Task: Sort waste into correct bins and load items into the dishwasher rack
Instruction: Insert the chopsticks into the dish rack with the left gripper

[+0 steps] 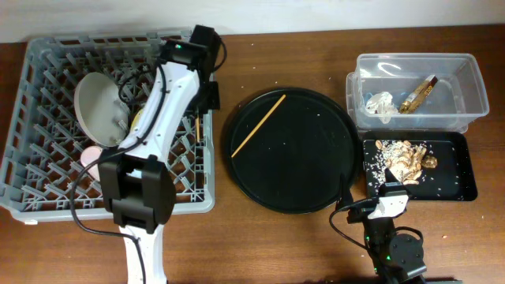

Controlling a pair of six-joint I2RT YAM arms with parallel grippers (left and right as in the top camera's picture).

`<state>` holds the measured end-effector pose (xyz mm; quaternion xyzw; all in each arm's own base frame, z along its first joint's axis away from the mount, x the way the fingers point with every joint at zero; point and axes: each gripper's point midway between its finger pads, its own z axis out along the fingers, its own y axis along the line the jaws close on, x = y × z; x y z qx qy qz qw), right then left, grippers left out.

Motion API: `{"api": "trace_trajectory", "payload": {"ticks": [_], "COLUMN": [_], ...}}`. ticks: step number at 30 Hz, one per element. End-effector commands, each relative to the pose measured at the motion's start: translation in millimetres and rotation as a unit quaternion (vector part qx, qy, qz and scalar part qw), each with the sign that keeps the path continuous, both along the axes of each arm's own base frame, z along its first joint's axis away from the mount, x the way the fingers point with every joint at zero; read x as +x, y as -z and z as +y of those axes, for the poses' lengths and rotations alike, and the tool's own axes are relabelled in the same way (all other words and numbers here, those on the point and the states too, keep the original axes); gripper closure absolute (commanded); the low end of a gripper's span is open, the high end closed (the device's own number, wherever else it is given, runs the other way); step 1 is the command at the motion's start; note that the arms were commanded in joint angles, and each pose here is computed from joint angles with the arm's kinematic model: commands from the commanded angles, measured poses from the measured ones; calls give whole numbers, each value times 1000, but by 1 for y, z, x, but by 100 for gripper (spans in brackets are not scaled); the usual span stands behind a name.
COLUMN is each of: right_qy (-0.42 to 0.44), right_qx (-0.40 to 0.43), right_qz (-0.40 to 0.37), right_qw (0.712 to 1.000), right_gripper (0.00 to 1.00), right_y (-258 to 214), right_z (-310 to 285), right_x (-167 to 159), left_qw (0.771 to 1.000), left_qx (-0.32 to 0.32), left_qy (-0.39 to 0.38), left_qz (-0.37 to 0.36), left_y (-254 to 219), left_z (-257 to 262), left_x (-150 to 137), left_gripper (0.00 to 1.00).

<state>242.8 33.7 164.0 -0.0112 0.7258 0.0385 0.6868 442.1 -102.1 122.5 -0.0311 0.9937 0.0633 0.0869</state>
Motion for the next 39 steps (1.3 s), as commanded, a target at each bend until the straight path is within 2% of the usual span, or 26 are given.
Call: {"api": "trace_trajectory", "payload": {"ticks": [1, 3, 6, 10, 14, 18, 22, 25, 27, 28, 30, 33, 37, 39], "right_qy": [3, 3, 3, 3, 3, 3, 3, 3, 3, 3, 3, 3, 3, 3], "right_qx": [4, 4, 4, 4, 4, 4, 4, 4, 4, 4, 4, 4, 4, 4], "right_qz": [1, 1, 1, 1, 1, 1, 1, 1, 1, 1, 1, 1, 1, 1], "right_qw": [1000, 1000, 1000, 1000, 1000, 1000, 1000, 1000, 1000, 1000, 1000, 1000, 1000, 1000], "right_gripper": [2, 2, 1, 1, 2, 2, 2, 1, 2, 2, 2, 2, 2, 2], "right_y": [3, 3, 3, 3, 3, 3, 3, 3, 3, 3, 3, 3, 3, 3], "right_z": [-1, -1, -1, -1, -1, -1, -1, -1, -1, -1, -1, -1, -1, -1], "right_x": [0, 0, 0, 0, 0, 0, 0, 0, 0, 0, 0, 0, 0, 0], "left_qw": [1000, 1000, 999, 987, 966, 961, 959, 950, 950, 950, 951, 957, 985, 992], "left_qx": [4, -1, -39, -55, -44, -29, -28, -58, -60, -60, -59, -59, -2, 21], "left_qy": [-3, 1, 23, 145, 245, 270, 282, 306, 307, 307, 301, 281, 167, 105], "left_qz": [5, 4, -8, -52, -64, -48, -21, 4, 15, 18, 28, 26, -34, -61], "left_y": [4, -3, -18, -13, 30, 84, 122, 136, 138, 135, 125, 82, -13, -46], "left_z": [4, 0, -29, -85, -131, -145, -148, -162, -161, -161, -158, -156, -112, -80], "left_x": [0, -1, 0, 13, 20, 28, 25, 13, 7, 5, 2, 1, 13, 18], "left_gripper": [66, 59, 58, 59, 59, 59, 66, 69, 87, 100, 100, 100, 100, 100]}}
